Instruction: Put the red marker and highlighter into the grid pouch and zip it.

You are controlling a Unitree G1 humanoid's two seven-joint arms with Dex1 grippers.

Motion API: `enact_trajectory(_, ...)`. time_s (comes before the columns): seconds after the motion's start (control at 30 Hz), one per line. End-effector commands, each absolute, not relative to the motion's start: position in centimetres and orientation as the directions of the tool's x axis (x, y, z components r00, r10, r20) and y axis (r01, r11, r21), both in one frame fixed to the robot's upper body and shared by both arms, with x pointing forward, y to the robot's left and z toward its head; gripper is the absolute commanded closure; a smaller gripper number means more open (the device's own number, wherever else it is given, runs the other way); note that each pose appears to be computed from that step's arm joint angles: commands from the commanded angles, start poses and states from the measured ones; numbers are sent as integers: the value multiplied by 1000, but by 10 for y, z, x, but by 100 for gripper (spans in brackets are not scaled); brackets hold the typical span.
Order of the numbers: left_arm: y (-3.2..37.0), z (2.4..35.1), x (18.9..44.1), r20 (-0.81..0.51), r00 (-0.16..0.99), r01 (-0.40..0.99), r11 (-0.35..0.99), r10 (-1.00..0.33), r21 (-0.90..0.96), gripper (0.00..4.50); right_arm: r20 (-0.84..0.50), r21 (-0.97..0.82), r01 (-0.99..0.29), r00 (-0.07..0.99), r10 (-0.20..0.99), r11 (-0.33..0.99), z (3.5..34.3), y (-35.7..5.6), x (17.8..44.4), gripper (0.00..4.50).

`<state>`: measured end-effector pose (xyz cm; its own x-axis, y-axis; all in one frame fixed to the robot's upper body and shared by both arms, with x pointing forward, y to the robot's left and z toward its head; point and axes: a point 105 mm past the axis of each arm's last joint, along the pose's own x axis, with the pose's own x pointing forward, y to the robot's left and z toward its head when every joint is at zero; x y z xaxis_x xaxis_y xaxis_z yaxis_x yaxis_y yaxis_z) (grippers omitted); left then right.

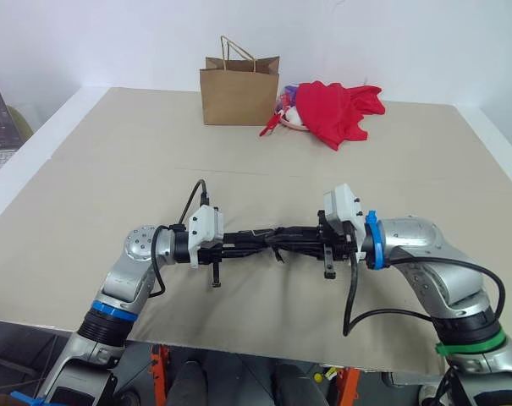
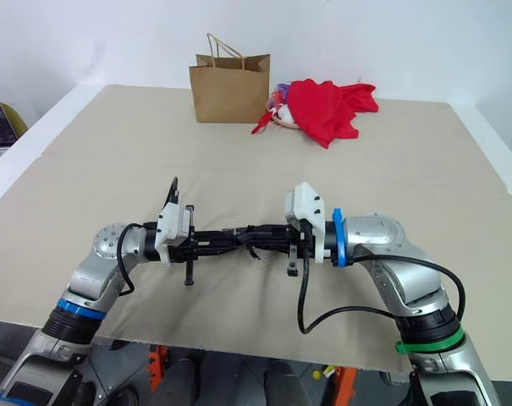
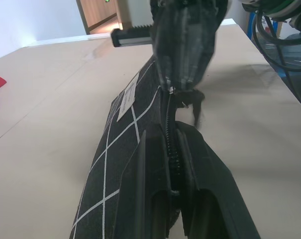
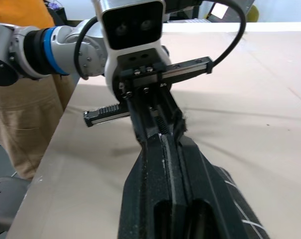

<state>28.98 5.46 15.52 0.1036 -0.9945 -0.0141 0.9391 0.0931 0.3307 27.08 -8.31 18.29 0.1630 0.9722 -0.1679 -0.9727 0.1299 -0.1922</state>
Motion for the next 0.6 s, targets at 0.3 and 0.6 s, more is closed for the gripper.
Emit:
enact_trajectory(0.3, 65, 162, 291, -32, 102, 922, 83, -994, 377, 450, -175, -232, -947, 264, 949, 221, 207, -141, 248, 443)
enact_trajectory(0.6, 85, 159, 300, -79, 128, 914, 87, -989, 396, 450, -240, -207, -878, 473, 848, 431, 199, -196, 240, 443)
